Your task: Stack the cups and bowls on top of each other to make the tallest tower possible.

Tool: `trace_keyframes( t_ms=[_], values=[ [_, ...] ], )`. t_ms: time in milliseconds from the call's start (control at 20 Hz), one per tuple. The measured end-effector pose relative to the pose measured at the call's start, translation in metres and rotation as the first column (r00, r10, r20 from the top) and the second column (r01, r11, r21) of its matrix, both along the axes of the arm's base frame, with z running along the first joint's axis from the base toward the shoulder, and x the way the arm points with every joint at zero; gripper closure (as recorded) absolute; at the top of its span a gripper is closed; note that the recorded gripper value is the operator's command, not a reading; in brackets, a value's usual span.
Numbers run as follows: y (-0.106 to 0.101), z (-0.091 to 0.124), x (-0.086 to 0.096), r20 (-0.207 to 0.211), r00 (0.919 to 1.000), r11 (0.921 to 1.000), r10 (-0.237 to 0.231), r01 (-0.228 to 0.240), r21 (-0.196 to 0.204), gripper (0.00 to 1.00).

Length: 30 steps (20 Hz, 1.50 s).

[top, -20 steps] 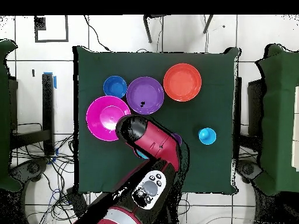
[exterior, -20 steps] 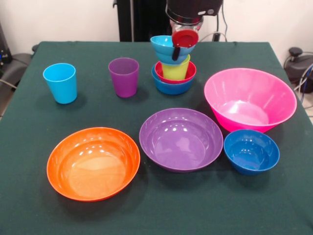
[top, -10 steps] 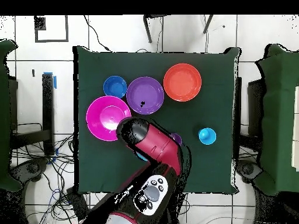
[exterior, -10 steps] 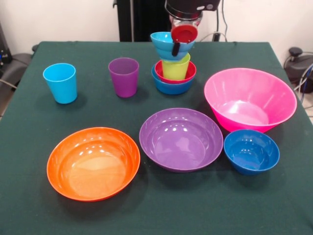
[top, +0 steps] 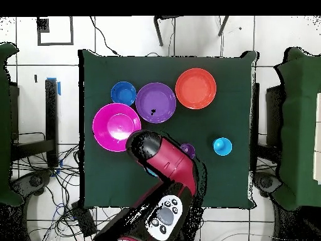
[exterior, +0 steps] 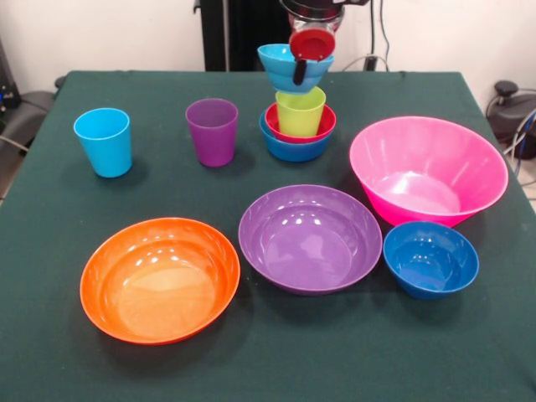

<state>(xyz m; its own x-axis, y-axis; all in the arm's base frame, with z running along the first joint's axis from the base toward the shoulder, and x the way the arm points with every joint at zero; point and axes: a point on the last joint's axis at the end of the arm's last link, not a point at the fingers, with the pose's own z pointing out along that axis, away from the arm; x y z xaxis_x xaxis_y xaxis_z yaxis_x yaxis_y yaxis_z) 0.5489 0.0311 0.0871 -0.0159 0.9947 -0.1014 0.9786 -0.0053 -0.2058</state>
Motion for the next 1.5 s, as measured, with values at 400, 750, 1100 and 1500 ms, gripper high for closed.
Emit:
trace_keyframes(
  t_ms=[400, 750, 1100, 1500],
  values=[
    [0.0, 0.001, -0.001, 0.0, 1.0, 1.0, -0.002, 0.002, 0.002, 1.0],
    [0.005, -0.002, -0.001, -0.004, 1.0, 0.9999, 0.003, -0.003, 0.011, 1.0],
    [0.011, -0.008, -0.002, -0.01, 0.9999, 0.9998, 0.011, -0.01, 0.019, 1.0],
    [0.013, -0.018, -0.005, -0.022, 0.9996, 0.9997, 0.016, -0.016, 0.017, 1.0]
  ],
)
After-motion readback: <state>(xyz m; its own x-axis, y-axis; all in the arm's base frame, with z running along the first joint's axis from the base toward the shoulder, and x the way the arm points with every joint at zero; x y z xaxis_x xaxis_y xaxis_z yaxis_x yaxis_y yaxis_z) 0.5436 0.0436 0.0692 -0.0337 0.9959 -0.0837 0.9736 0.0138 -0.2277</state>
